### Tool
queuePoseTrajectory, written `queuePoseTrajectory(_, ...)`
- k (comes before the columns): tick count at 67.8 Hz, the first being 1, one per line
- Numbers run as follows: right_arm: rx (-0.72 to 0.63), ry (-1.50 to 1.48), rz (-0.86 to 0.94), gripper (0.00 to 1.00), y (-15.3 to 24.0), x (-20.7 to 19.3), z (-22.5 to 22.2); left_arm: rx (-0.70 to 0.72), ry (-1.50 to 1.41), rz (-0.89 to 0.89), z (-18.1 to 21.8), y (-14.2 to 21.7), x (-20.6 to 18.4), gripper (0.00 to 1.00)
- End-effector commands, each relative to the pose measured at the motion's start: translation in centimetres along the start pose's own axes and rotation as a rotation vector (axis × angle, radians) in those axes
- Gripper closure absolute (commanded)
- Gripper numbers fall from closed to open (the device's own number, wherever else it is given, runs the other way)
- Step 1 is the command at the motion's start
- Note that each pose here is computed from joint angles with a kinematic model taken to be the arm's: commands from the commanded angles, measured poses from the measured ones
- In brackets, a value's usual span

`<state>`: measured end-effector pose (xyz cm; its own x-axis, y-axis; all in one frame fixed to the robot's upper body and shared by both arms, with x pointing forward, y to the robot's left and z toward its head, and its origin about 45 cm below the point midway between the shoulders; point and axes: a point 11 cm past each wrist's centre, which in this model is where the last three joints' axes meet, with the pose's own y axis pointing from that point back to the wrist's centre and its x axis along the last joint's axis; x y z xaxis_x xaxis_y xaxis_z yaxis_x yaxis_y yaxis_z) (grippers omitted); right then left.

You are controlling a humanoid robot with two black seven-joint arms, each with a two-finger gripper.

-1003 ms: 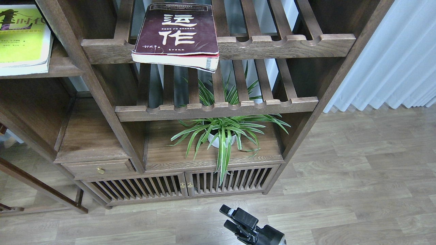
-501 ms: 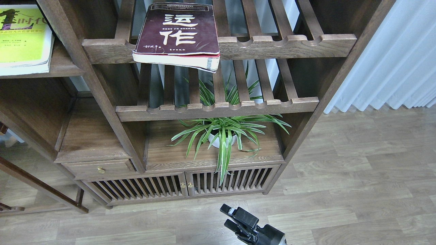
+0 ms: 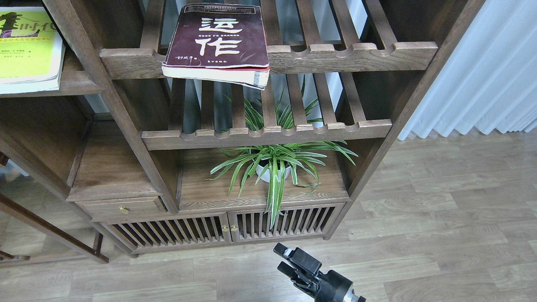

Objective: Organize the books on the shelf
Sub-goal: 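Raise the right gripper up toward the maroon book on the top shelf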

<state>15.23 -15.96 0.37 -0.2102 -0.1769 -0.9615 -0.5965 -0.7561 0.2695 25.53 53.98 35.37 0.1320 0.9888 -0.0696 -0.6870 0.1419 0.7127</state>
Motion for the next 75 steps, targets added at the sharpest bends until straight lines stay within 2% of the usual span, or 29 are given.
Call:
queuePoseTrajectory(1,0.012,0.01,-0.023,0.0,-0.2,-0.8,-0.4,0.085,0.037,0.023,-3.3,-0.1,0.9,0.0)
queuePoseTrajectory(12,0.014,0.04,-0.07,0.0,-0.9,-2.4,-1.2,0.063,0.058,-0.031,-5.5,-2.5,-0.5,0.0)
queuePoseTrajectory(25,0.021,0.091,-0.139,0.0,-2.1,-5.1,-2.5,-0.163,0.118,-0.136,-2.8,-6.3,-3.3,0.0)
queuePoseTrajectory(31,0.036,0.122,-0.196,0.0,-2.7,-7.2,-3.0,-0.192,0.192,-0.164,-2.6,-7.3,-4.0,0.0)
queuePoseTrajectory(32,0.045,0.147,-0.244,0.0,-3.1,-8.9,-3.4,-0.18,0.237,-0.191,-3.3,-8.5,-4.8,0.0)
queuePoseTrajectory(37,0.059,0.17,-0.294,0.0,-3.6,-11.3,-3.7,-0.137,0.28,-0.225,-5.1,-10.2,-6.0,0.0)
queuePoseTrajectory(53,0.066,0.216,-0.318,0.0,-4.8,-16.3,-4.1,0.052,0.387,-0.347,-12.9,-15.7,-11.3,0.0)
queuePoseTrajectory(75,0.089,0.288,-0.313,0.0,-6.2,-20.9,-5.5,0.041,0.637,-0.461,-19.4,-21.9,-18.0,0.0)
